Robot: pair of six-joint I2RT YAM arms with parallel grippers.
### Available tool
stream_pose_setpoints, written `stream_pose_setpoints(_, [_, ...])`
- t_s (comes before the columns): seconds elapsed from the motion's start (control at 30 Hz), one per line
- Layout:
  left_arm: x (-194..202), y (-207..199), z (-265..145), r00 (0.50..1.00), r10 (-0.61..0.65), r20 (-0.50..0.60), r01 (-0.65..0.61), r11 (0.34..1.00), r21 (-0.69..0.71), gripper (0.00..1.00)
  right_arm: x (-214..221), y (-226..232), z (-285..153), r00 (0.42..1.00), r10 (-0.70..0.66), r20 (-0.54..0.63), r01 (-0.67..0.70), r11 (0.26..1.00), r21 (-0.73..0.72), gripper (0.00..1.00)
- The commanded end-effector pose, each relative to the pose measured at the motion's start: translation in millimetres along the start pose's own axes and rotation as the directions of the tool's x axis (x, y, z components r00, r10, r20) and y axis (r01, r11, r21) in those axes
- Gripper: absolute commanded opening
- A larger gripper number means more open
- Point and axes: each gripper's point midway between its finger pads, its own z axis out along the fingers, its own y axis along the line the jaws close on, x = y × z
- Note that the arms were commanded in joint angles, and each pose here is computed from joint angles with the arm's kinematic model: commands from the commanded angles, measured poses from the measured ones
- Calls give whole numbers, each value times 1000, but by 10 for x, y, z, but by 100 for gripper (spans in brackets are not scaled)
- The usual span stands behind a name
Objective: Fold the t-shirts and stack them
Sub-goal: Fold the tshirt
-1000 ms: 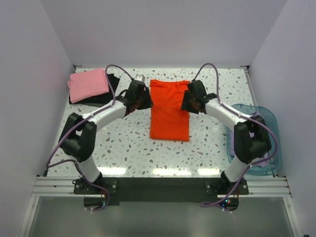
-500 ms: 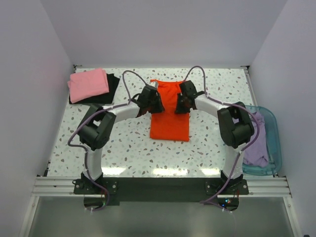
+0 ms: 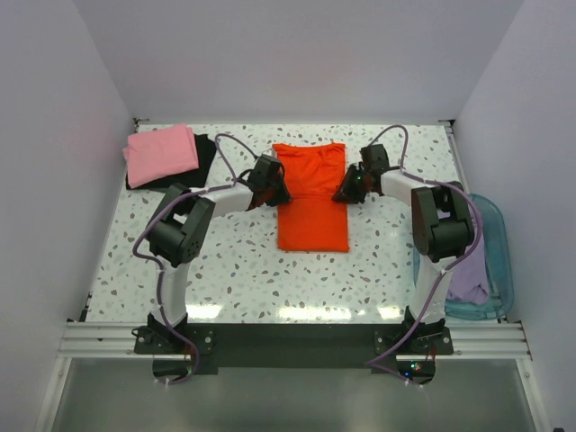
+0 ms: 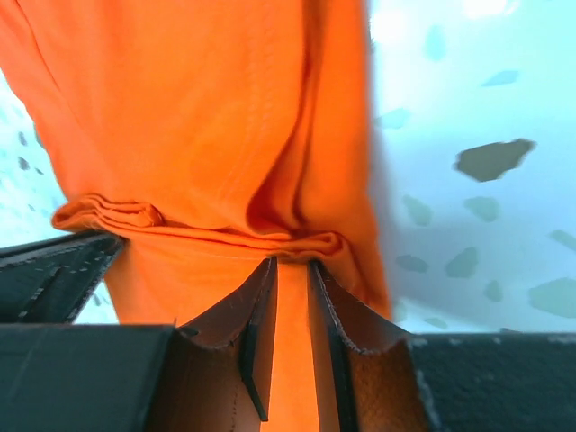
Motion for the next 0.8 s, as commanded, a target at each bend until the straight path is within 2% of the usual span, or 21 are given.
stream_pose_setpoints(0.0, [132, 455, -6, 999, -3, -34, -3, 987, -163, 18, -152, -86, -9, 996, 90, 9, -89, 994, -62, 25])
stream_pose_setpoints(0.17, [75, 439, -53, 999, 19, -26, -23, 986, -163, 18, -206, -164, 17, 979, 202, -27, -203, 971, -128, 25])
stream_pose_setpoints(0.27, [-11, 280, -140, 999, 43, -21, -45, 994, -104, 19, -235, -186, -49, 978, 206, -19, -207, 968, -141, 25])
stream_pose_setpoints(0.43, [-350, -53, -477, 992, 103, 77, -102, 995, -7, 39, -260, -285, -435, 988, 134, 81, -133, 991, -22, 32])
stream_pose_setpoints(0.47, [-462, -124, -631, 988, 106, 109, -107, 994, 3, 46, -260, -298, -509, 988, 124, 96, -124, 992, -7, 34])
stream_pose_setpoints(0.5, [-489, -136, -698, 986, 111, 121, -113, 994, 5, 49, -222, -335, -585, 988, 119, 101, -122, 992, 21, 37])
stream_pose_setpoints(0.57, [-590, -219, -937, 981, 107, 164, -112, 993, 24, 53, -199, -357, -783, 986, 83, 145, -92, 994, 55, 38])
stream_pose_setpoints(0.67, [-465, -118, -1129, 984, 91, 152, -95, 995, 18, 55, 60, -364, -951, 989, 16, 146, -33, 994, 109, 41])
stream_pose_setpoints(0.77, [-171, 43, -1225, 992, 47, 113, -47, 999, 0, 53, 446, -322, -1012, 991, -47, 122, 32, 992, 124, 46])
